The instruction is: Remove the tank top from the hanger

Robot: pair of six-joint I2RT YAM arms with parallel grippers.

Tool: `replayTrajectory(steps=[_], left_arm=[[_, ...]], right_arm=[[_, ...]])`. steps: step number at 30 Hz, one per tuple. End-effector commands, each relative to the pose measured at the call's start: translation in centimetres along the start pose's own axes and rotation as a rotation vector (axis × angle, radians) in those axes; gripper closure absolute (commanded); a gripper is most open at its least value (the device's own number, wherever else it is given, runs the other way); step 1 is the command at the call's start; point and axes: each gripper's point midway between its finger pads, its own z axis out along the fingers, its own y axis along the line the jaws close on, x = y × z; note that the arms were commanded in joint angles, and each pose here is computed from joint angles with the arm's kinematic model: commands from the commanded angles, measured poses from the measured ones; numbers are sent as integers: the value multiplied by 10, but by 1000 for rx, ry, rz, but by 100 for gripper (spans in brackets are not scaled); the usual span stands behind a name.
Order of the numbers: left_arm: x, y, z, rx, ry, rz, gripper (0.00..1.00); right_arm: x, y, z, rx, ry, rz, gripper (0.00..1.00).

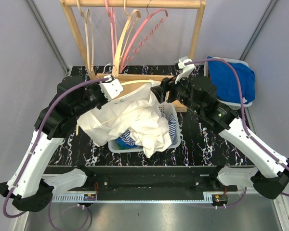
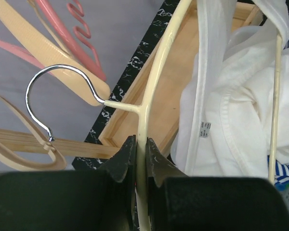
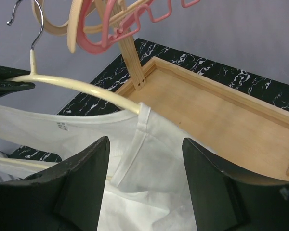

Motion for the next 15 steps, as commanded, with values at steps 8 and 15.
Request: replayTrajectory(steps=[8,15], left_arm=[[-49,63,-4,-272,-121,98,100],[-44,54,-3,-261,-113,87,100]], right_arm=[[-23,-5,-27,35,-141,125,31],[-2,-2,-23,18,-130,243,37]])
